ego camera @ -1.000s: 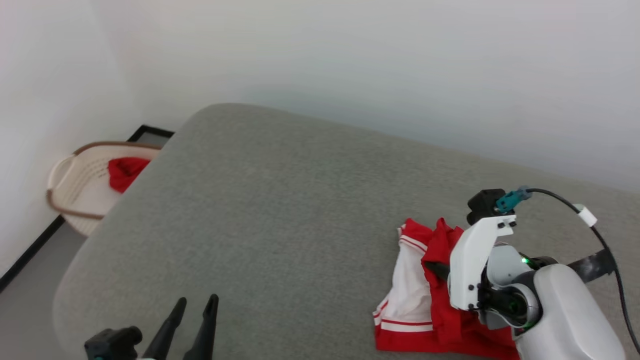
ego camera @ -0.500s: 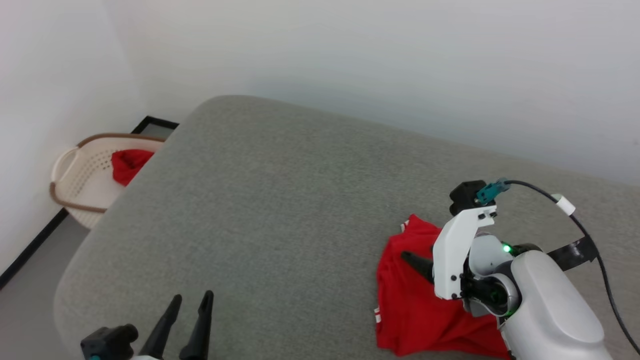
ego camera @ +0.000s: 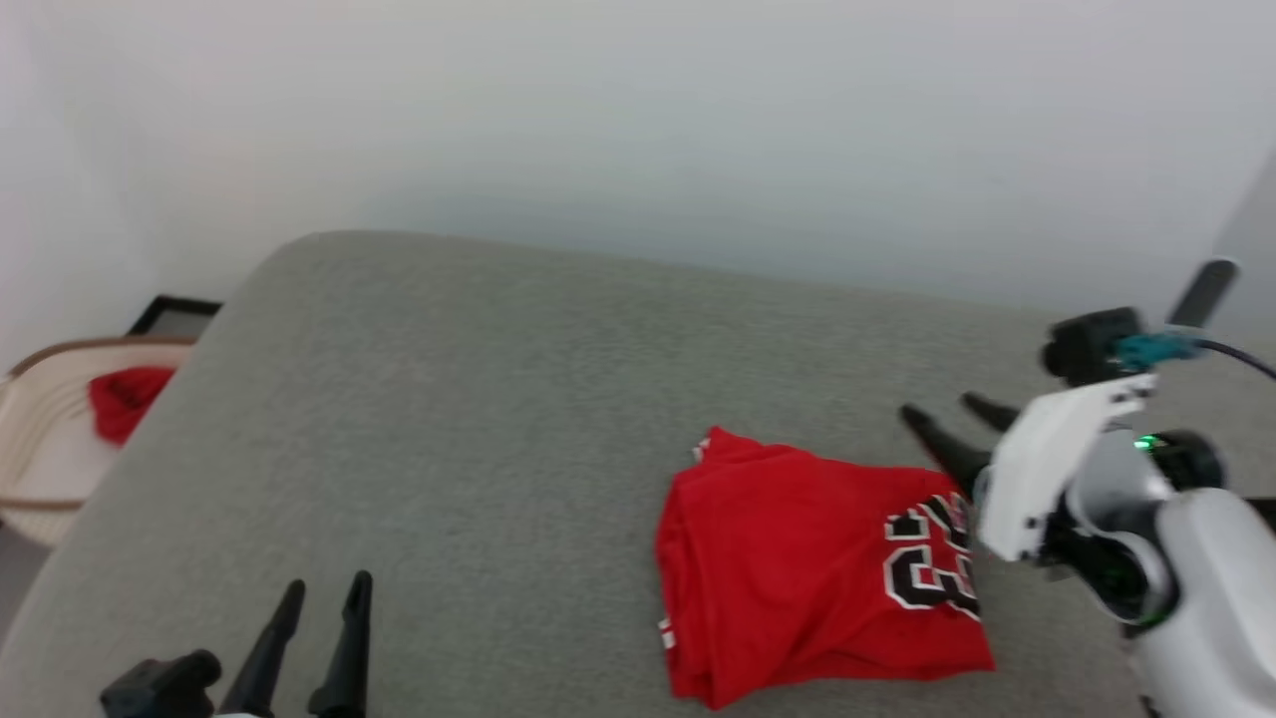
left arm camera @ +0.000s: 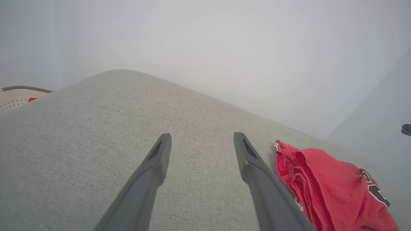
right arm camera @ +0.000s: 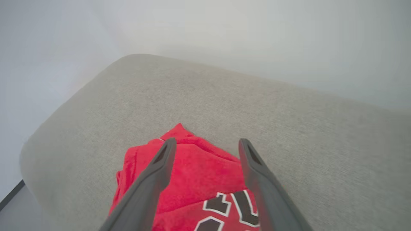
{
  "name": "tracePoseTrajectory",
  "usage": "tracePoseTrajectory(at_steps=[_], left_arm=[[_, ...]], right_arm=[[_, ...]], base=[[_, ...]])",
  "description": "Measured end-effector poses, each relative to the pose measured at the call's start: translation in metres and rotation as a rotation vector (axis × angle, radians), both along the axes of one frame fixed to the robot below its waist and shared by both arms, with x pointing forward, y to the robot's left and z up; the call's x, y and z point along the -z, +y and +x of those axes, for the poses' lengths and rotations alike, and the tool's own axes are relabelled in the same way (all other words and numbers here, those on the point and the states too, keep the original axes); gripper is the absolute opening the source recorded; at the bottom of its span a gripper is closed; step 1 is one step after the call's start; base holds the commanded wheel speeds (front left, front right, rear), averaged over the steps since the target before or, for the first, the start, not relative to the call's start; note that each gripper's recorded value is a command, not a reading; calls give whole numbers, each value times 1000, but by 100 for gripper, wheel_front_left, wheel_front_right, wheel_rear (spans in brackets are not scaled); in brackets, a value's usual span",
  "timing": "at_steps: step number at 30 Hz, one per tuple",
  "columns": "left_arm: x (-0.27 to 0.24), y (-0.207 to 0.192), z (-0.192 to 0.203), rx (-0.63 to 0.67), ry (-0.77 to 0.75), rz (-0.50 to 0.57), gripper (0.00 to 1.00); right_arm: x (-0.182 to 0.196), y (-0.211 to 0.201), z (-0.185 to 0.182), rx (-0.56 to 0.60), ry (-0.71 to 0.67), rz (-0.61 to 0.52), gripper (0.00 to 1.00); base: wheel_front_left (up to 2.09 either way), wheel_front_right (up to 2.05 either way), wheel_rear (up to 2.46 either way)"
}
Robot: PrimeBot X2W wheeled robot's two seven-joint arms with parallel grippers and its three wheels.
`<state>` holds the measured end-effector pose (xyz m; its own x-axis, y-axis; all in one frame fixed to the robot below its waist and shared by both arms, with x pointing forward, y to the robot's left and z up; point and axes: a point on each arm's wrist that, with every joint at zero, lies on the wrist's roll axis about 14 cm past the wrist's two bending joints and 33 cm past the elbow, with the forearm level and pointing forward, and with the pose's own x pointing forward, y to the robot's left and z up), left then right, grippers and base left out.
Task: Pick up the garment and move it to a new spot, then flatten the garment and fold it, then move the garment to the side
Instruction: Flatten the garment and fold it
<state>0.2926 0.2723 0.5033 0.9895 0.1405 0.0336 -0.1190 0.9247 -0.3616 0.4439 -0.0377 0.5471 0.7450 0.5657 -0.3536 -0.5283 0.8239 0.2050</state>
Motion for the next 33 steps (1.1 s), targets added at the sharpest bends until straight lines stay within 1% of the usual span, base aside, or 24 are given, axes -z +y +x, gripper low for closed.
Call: tracePoseTrajectory(at_steps=[6,9,16,23,28,33], left_arm=[[-9,-10,17,46,-23,36,100],[-11,-16,25,72,-26,54,100],[-14,-28,39,124,-34,80,100],[-20,-32,44,144,-52,111,100],[-24,-29,43,142,-66,135,100],[-26,-25,42,132,-72,151,100]], right_arm=[[-14,-66,-5,143,-157,19,100],[-16,-96,-13,201,-224,2,100],[-16,-143,-40,301,-366,-10,100],[-4,-168,-65,381,-413,14,100],[4,-174,-78,423,-416,48,100],[10,-180,-87,455,-416,53,100]], base=[[0,0,0],[0,0,0],[0,0,0],[0,0,0],[0,0,0],[0,0,0]])
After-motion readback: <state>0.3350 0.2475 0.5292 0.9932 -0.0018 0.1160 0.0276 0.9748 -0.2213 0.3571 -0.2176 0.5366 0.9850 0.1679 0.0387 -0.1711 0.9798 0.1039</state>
